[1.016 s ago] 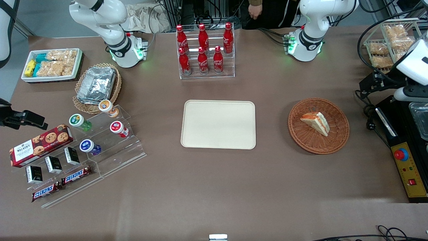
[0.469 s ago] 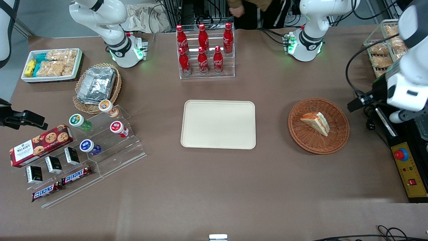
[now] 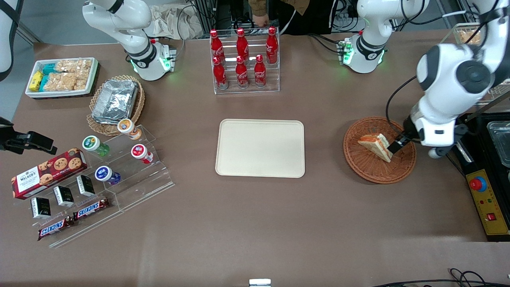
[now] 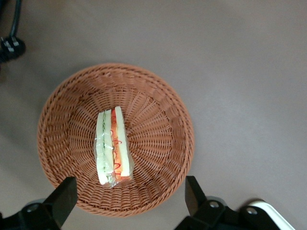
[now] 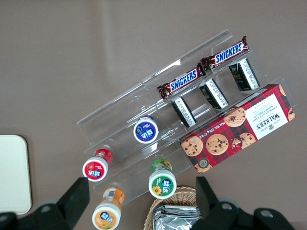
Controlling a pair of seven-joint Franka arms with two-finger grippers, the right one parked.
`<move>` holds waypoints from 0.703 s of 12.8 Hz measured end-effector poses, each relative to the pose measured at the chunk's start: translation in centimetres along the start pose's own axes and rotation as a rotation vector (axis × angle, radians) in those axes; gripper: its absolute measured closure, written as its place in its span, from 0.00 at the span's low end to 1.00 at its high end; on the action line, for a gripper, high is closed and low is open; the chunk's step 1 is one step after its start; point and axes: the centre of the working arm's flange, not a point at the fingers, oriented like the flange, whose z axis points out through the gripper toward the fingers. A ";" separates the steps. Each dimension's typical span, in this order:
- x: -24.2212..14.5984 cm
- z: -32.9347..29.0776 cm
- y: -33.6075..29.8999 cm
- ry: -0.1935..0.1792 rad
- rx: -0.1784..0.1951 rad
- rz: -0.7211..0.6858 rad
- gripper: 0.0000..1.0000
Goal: Place sandwich from basket to tray
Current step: 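Lower the left gripper and close it on the wrapped sandwich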
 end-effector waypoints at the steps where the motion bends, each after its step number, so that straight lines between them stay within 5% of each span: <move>1: -0.3 1.4 -0.4 -0.004 0.003 -0.023 0.00; 9: -3.3 11.9 -4.1 0.029 -0.081 -0.135 0.00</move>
